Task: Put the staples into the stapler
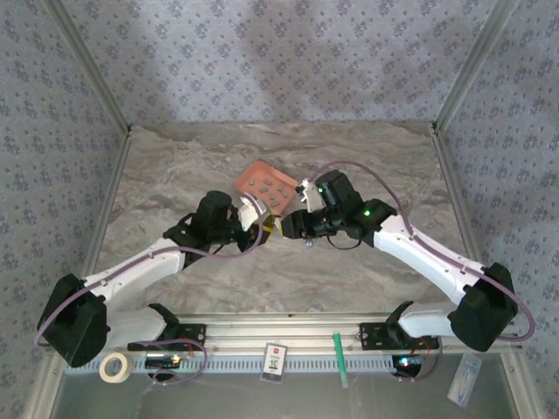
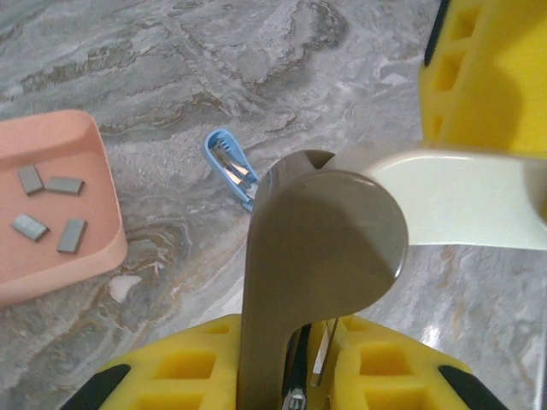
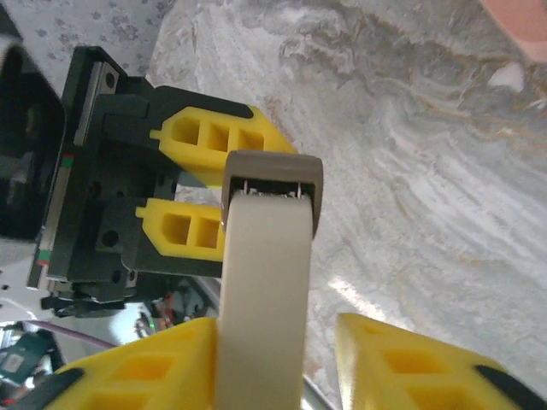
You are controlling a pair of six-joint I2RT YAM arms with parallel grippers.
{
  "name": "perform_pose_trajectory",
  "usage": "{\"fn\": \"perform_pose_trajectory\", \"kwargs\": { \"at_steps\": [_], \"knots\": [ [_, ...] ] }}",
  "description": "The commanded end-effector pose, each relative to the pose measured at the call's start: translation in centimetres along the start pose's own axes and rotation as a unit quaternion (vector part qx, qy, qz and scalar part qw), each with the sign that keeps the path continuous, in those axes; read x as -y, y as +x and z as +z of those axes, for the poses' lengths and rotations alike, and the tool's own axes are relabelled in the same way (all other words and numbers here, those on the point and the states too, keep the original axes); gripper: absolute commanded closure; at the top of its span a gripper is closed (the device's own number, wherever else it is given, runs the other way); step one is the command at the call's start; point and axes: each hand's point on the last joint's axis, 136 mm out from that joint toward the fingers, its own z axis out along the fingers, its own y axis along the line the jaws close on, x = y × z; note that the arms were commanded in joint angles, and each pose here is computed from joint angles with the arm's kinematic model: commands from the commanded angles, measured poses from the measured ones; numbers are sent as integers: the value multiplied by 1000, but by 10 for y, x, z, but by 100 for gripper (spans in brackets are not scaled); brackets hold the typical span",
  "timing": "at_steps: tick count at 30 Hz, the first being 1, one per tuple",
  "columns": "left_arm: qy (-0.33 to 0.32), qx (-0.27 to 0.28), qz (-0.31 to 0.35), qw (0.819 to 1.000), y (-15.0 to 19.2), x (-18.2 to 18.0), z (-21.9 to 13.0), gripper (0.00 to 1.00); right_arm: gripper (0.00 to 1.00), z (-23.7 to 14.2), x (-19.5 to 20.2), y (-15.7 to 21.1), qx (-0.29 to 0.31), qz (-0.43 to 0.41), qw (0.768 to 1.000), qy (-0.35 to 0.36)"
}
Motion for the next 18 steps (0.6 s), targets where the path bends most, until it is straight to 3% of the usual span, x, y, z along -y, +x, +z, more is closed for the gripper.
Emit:
{"fn": "perform_pose_trajectory", "kwargs": {
  "at_steps": [1,9,18],
  "knots": [
    [4,35,-72,997,-17,1,-7,83,54,-17,-1,-14,58,-59,996,22],
    [-1,52,-141,989,-16,-1,-8,83,50,-36,2,-24,146,-170,974,43],
    [32,67,-164,984,-20,6,-6,82,43,-50,0,-26,196,-318,925,68]
  ]
}}
